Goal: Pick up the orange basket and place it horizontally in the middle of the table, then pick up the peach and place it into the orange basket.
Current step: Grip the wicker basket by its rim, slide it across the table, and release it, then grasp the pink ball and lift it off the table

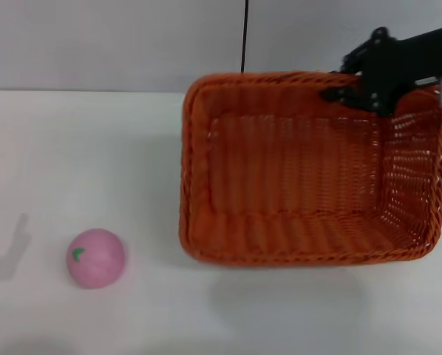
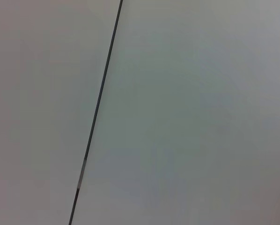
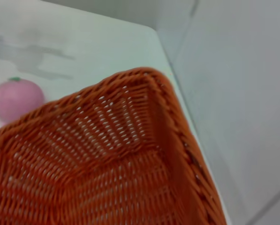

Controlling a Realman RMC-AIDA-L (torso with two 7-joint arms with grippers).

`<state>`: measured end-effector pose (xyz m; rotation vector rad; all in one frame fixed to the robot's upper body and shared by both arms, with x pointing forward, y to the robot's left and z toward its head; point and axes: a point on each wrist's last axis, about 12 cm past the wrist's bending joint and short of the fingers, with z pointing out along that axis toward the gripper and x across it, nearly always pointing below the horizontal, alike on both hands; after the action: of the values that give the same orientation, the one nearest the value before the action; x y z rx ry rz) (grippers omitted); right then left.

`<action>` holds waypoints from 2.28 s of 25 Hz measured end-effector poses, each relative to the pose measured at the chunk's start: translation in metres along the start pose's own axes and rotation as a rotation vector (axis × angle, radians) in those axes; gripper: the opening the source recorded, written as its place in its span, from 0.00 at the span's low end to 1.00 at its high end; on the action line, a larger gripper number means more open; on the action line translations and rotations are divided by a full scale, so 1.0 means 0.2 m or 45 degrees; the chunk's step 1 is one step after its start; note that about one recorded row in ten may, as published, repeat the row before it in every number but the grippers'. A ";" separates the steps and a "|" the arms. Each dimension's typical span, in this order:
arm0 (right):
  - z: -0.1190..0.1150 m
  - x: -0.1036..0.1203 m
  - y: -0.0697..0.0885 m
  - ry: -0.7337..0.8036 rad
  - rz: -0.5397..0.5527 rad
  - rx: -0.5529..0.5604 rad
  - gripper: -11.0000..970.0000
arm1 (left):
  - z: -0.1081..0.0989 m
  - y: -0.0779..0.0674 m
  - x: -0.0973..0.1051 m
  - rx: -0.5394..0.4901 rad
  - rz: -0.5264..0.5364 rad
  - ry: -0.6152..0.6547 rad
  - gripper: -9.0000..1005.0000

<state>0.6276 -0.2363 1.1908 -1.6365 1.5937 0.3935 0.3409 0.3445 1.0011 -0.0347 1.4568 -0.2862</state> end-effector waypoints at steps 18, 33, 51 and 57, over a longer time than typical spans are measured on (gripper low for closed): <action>0.17 -0.04 0.01 0.004 -0.051 -0.091 0.15 | -0.02 -0.02 0.01 0.000 -0.018 0.014 0.81; 0.30 -0.04 0.04 0.219 -0.101 -0.038 0.24 | 0.00 -0.02 0.01 0.007 -0.031 0.011 0.81; -0.15 0.02 0.29 -0.515 0.139 0.363 0.58 | -0.03 0.02 -0.04 0.268 -0.172 0.137 0.81; -0.31 0.29 0.49 -0.879 0.412 0.640 0.58 | -0.02 0.03 -0.05 0.494 -0.193 0.272 0.81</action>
<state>0.5254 -0.3092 1.1571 -0.7419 1.2703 0.5897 0.3363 0.3529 1.0086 0.2057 1.5899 -0.7106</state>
